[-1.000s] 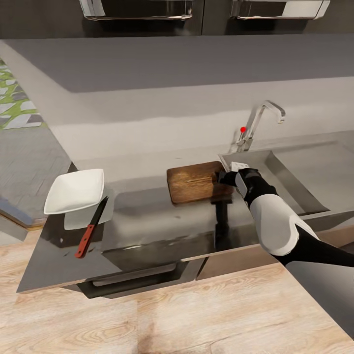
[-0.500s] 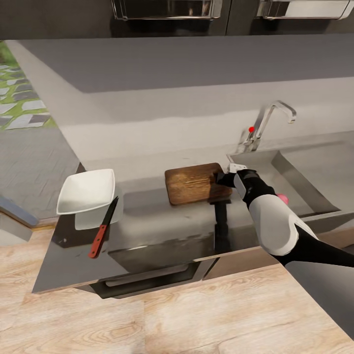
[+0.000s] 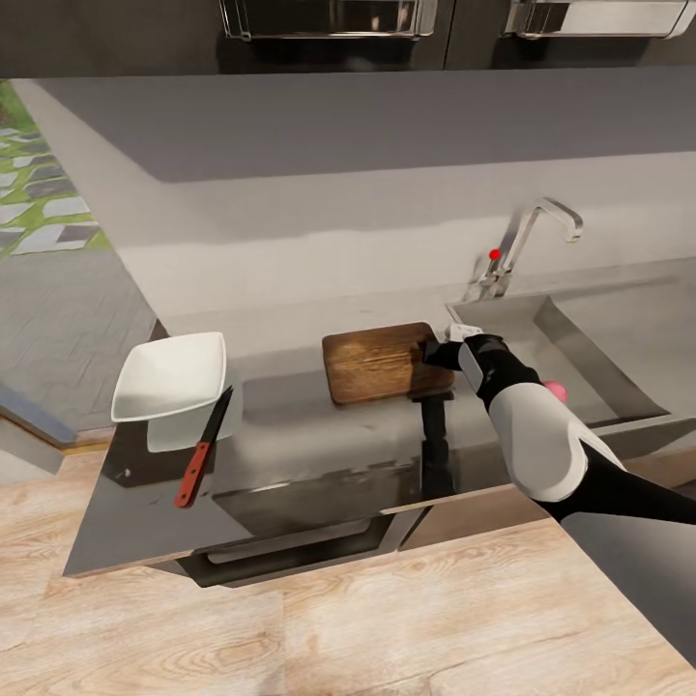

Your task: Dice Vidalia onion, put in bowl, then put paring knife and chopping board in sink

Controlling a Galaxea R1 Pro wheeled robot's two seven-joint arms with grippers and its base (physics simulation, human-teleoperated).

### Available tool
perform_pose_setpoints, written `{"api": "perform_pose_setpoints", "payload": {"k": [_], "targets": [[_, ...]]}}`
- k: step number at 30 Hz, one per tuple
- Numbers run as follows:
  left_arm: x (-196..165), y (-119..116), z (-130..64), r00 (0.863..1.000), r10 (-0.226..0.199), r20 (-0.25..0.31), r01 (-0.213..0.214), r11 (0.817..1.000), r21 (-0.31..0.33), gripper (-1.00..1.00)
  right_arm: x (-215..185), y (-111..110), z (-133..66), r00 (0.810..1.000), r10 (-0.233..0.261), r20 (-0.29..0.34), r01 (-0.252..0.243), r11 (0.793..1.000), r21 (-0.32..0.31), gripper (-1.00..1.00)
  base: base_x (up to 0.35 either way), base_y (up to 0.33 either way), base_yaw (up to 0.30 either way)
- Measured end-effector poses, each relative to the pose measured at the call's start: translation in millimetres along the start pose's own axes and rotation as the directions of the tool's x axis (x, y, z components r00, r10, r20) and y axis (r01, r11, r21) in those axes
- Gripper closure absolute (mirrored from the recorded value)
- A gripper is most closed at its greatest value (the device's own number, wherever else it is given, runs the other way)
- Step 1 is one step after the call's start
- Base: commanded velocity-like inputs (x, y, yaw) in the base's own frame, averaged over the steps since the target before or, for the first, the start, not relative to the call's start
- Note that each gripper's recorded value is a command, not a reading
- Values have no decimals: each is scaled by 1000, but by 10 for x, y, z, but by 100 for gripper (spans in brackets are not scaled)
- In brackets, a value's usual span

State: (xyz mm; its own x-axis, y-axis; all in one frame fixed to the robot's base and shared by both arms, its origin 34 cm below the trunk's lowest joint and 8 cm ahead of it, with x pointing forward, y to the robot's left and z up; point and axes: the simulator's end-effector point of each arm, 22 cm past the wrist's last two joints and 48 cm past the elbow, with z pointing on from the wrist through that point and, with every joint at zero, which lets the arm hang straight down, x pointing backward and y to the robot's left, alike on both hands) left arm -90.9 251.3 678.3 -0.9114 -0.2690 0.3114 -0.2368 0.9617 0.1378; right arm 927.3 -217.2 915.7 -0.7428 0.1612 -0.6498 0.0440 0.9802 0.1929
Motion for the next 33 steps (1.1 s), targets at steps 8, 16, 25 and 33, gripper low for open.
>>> {"api": "perform_pose_setpoints", "payload": {"k": [8,16,25,33], "targets": [[-2,-1,0,1000,0,0,0,1000,0,-100,0,-1,0,1000,0,0,0,1000,0,100,0,0,0],[0,0,0,1000,0,0,0,1000,0,-100,2,-13,-2,1000,2,-1,-2,1000,1,100,0,0,0],[0,0,0,1000,0,0,0,1000,0,-100,-16,-43,-8,1000,3,2,-3,1000,6,100,0,0,0],[-24,-7,5,1000,0,6,0,1000,2,-100,-61,-46,-46,1000,-15,9,15,1000,14,100,0,0,0]]}}
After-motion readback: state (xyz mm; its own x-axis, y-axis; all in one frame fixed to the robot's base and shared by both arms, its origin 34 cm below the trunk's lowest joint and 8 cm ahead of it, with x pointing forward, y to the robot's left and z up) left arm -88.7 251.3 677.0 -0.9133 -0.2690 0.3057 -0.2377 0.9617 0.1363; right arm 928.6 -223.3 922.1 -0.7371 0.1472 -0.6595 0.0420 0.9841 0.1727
